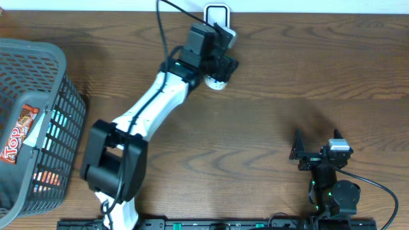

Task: Scan the item barcode
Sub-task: 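Carry the jar to the white scanner and hold it under it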

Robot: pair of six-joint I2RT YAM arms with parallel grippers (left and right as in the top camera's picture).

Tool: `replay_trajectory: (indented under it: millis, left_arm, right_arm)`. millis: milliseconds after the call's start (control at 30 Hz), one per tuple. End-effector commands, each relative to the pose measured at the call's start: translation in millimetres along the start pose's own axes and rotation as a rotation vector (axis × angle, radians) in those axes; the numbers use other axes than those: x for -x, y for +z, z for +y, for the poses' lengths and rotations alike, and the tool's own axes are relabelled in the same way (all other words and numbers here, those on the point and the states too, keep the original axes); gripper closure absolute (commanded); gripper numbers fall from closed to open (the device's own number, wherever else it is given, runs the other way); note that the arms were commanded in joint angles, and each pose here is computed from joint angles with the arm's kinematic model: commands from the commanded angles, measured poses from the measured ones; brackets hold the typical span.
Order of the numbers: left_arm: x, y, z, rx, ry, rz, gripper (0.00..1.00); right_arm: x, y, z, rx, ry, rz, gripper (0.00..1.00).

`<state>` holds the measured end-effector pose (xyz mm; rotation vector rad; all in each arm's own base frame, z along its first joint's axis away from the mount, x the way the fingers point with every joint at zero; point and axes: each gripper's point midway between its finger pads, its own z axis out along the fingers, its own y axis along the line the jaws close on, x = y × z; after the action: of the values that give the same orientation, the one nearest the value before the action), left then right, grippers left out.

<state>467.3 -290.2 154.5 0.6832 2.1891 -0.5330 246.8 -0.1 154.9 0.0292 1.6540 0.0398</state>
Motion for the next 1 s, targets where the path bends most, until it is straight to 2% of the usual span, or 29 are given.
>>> replay_trajectory:
  millis: [0,367,667,833,967]
  left_arm:
    - [3.7,13.9,-3.2,0.058,-0.053,-0.026,0.54]
    - [-9.0,53.1,-18.0,0.197,-0.051,-0.056,0.55]
    - [-34.1,83.0,-26.3,0.23,-0.143,-0.045,0.55]
    - [-44.3,89.3,-36.5,0.218,-0.13,-0.023,0.46]
    - [-48.3,90.2,-45.5,0.207,-0.121,-0.009,0.44]
  right_arm:
    - [-1.1,0.1,-0.1,-0.001,0.01,0.004,0.01]
    - [-1.1,0.1,-0.1,-0.001,0.01,0.004,0.01]
    - [-1.1,0.1,-0.1,-0.001,0.01,0.004,0.01]
    - [-1.1,0.1,-0.1,-0.001,0.01,0.004,0.01]
    - [-1.1,0.1,-0.1,-0.001,0.01,0.004,0.01]
